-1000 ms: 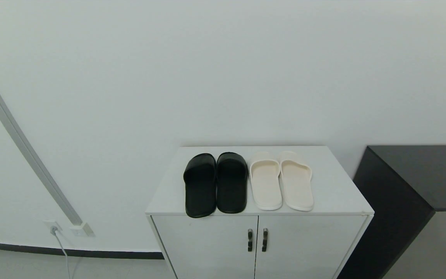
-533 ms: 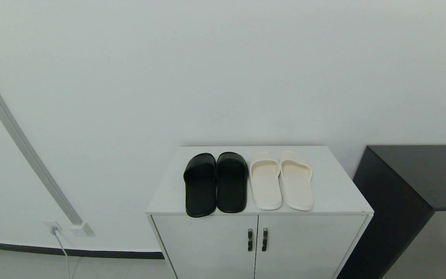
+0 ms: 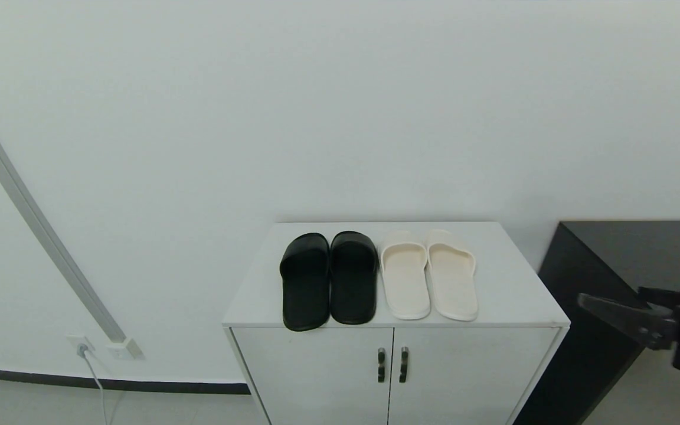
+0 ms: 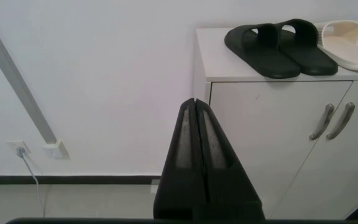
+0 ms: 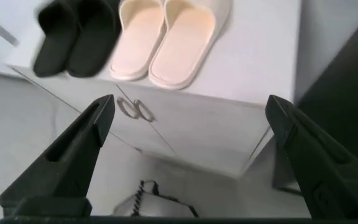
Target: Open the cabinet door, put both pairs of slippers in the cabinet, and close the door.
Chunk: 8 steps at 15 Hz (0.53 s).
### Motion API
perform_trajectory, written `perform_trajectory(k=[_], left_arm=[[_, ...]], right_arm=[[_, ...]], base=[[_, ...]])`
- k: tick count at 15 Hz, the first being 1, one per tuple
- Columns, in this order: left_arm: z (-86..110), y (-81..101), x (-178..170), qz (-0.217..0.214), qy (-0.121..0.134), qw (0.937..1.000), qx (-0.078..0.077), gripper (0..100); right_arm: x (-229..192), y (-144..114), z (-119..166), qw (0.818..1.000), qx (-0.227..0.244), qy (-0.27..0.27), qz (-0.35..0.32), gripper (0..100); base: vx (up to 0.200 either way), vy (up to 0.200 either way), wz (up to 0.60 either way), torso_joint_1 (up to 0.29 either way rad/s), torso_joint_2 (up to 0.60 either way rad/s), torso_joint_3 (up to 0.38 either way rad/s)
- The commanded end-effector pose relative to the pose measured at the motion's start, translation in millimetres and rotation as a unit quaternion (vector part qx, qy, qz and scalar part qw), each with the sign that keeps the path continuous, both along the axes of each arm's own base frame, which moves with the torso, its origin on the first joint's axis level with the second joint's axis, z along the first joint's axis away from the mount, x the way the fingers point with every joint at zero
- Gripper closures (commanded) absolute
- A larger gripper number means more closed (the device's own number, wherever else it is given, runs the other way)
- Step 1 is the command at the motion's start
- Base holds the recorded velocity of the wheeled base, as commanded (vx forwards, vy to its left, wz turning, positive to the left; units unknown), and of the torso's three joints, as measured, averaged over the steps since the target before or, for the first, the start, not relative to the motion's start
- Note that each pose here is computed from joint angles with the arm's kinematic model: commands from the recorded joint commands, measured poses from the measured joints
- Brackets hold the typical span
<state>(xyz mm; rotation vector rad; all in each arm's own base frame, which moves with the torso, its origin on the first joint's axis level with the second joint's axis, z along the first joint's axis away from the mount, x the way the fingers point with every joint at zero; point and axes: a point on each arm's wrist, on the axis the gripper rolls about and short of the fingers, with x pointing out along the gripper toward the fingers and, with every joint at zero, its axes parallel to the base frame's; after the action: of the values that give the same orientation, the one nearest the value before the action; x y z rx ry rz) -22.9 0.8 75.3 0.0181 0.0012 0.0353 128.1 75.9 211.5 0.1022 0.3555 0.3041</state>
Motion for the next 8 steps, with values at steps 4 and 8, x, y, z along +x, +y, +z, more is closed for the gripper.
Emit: perform_trajectory(k=[4,8], left_arm=[[0.0,0.0,0,0.001,0.000,1.0000,0.000,100],[0.0,0.0,0,0.000,0.000,1.0000,0.000,100]], right_arm=[[53,90,-7,0.999,-0.020,0.048,-0.005,0],[92,128,-34,0.996,-0.045,0.032,-0.072,0]], base=[[0.000,0.000,0.00,0.000,0.00,0.000],[0.000,0.000,0.00,0.000,0.00,0.000]])
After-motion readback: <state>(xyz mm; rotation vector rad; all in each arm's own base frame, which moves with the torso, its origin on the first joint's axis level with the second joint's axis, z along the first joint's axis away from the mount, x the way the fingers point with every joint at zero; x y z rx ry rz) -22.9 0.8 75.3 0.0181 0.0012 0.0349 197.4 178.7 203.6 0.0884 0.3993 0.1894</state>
